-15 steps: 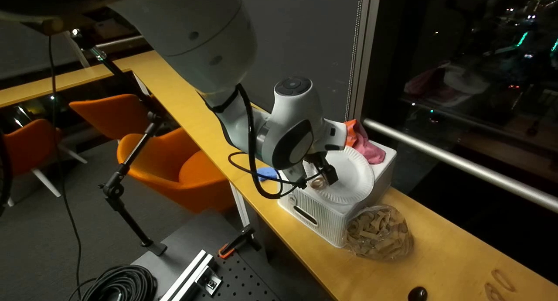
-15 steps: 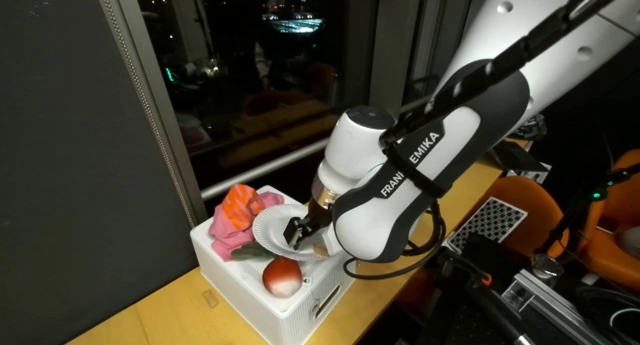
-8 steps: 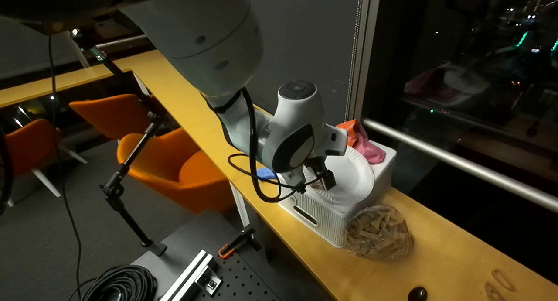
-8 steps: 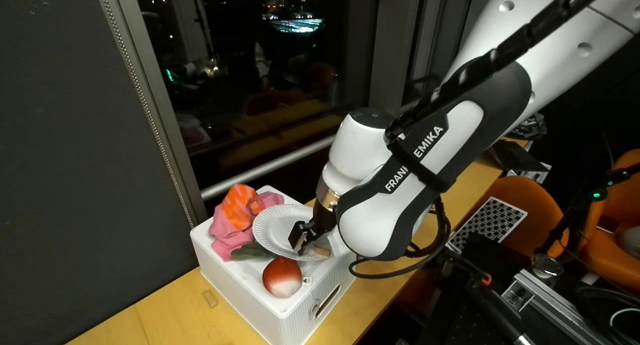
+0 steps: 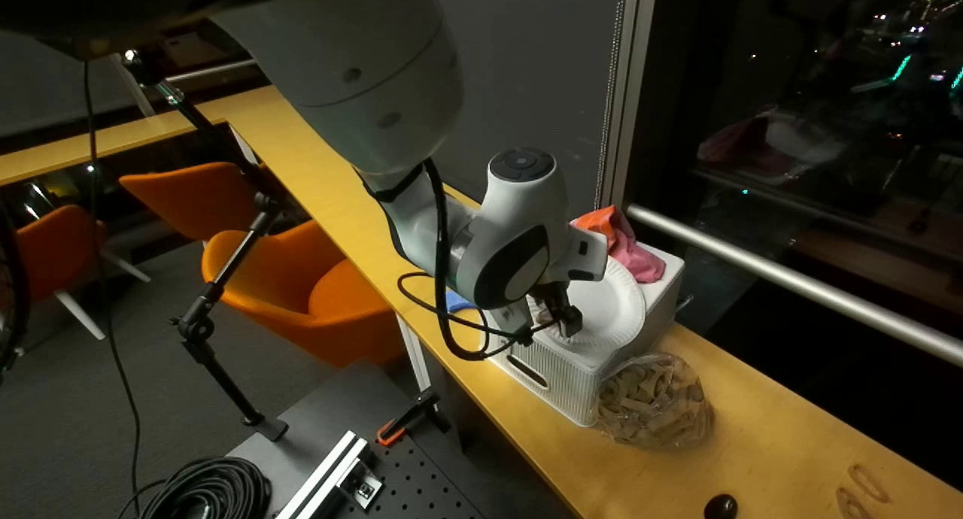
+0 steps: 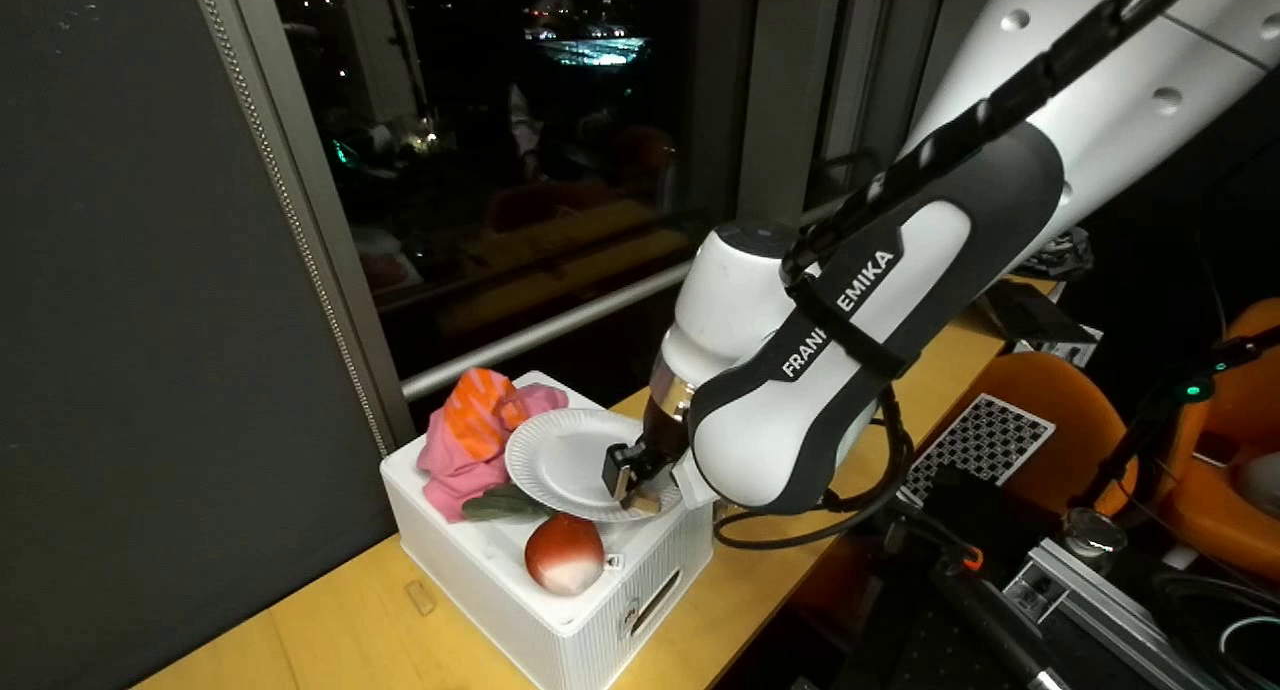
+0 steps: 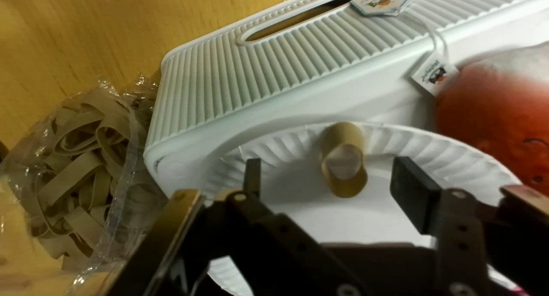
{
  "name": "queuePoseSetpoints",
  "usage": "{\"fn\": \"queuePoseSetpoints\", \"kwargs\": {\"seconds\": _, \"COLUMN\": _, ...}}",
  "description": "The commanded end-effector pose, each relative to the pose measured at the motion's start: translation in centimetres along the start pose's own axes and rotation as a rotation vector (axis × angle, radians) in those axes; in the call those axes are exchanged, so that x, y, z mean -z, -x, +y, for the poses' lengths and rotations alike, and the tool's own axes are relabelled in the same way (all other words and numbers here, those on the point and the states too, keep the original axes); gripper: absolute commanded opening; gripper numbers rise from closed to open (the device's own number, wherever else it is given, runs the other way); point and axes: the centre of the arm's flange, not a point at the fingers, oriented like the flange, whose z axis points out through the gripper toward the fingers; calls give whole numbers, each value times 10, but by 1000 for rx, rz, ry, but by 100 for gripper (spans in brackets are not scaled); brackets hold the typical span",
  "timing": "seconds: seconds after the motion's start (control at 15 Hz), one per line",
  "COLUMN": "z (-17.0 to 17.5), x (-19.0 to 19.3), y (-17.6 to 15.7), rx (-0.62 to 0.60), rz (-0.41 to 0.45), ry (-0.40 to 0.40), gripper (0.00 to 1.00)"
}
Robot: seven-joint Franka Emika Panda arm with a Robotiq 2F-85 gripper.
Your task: Remove the rubber bands from the plate and put them in the rubber band pack
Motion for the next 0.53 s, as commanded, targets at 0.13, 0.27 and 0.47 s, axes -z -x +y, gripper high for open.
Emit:
{"fn": "queuePoseSetpoints", "kwargs": {"seconds": 0.13, "z": 9, "x": 4, "y": -2, "rx": -11, "rz": 8, "ry": -3, "gripper": 30}}
{"fn": "queuePoseSetpoints", "kwargs": {"seconds": 0.27, "z": 10, "x": 3, "y": -3, "rx": -15, "rz": 8, "ry": -4, "gripper": 17}}
{"fn": "queuePoseSetpoints", "kwargs": {"seconds": 0.47, "z": 10, "x": 5, "y": -3, "rx": -20, "rz": 9, "ry": -4, "gripper": 0}}
